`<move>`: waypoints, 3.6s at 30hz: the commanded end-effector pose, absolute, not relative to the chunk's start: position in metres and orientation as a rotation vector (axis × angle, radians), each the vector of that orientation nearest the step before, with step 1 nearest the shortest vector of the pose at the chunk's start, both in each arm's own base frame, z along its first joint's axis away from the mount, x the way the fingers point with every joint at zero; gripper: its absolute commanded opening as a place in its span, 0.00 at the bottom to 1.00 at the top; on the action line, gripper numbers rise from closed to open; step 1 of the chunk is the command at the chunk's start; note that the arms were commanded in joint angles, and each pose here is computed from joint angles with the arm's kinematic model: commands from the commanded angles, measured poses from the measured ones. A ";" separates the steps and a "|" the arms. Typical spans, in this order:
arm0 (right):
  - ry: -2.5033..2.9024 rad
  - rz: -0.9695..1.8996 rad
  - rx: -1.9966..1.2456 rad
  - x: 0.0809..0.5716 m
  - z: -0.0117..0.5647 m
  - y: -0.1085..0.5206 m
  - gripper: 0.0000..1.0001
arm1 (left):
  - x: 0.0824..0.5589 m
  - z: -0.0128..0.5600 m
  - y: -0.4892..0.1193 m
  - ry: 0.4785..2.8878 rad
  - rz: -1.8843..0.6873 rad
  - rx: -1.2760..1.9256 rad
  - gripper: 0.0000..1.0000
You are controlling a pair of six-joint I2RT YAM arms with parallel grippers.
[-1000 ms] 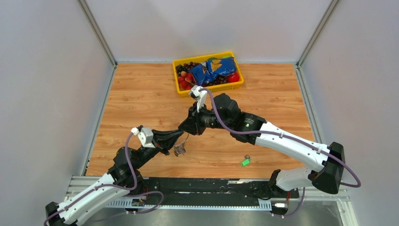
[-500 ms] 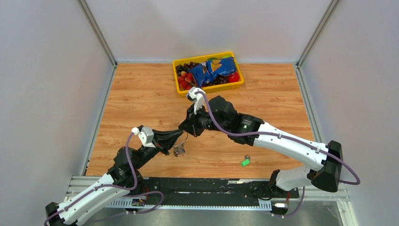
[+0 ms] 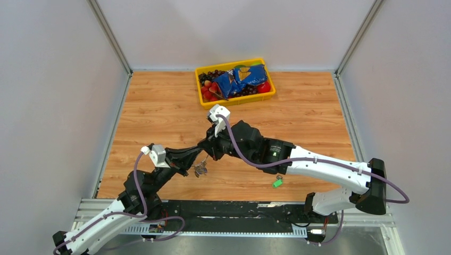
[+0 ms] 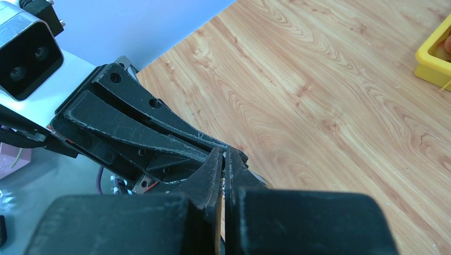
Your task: Put the keys on the keyring
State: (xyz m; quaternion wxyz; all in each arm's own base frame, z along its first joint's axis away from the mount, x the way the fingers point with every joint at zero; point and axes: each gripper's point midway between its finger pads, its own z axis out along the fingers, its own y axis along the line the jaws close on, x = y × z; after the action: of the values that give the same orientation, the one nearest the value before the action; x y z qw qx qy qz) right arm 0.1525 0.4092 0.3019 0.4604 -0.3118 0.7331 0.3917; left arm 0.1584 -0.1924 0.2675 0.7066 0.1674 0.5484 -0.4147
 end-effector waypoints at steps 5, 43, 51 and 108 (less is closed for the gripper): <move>1.846 1.039 -0.861 0.110 0.283 0.406 0.00 | 0.185 0.285 -0.156 1.189 -0.834 0.089 0.00; 1.774 1.095 -0.755 0.110 0.304 0.387 0.43 | 0.175 0.288 -0.167 1.161 -0.882 0.168 0.00; 1.761 1.111 -0.725 0.131 0.335 0.386 0.53 | 0.153 0.299 -0.192 1.118 -0.933 0.399 0.00; 1.800 1.120 -0.838 0.088 0.291 0.398 0.00 | 0.163 0.297 -0.174 1.138 -0.888 0.280 0.00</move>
State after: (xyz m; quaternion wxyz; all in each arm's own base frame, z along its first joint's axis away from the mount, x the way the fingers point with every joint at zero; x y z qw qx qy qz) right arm 0.1310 0.3962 0.2910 0.4551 -0.2899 0.7366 0.4078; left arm 0.1407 -0.2032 0.2677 0.6904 0.2182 0.5322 -0.4387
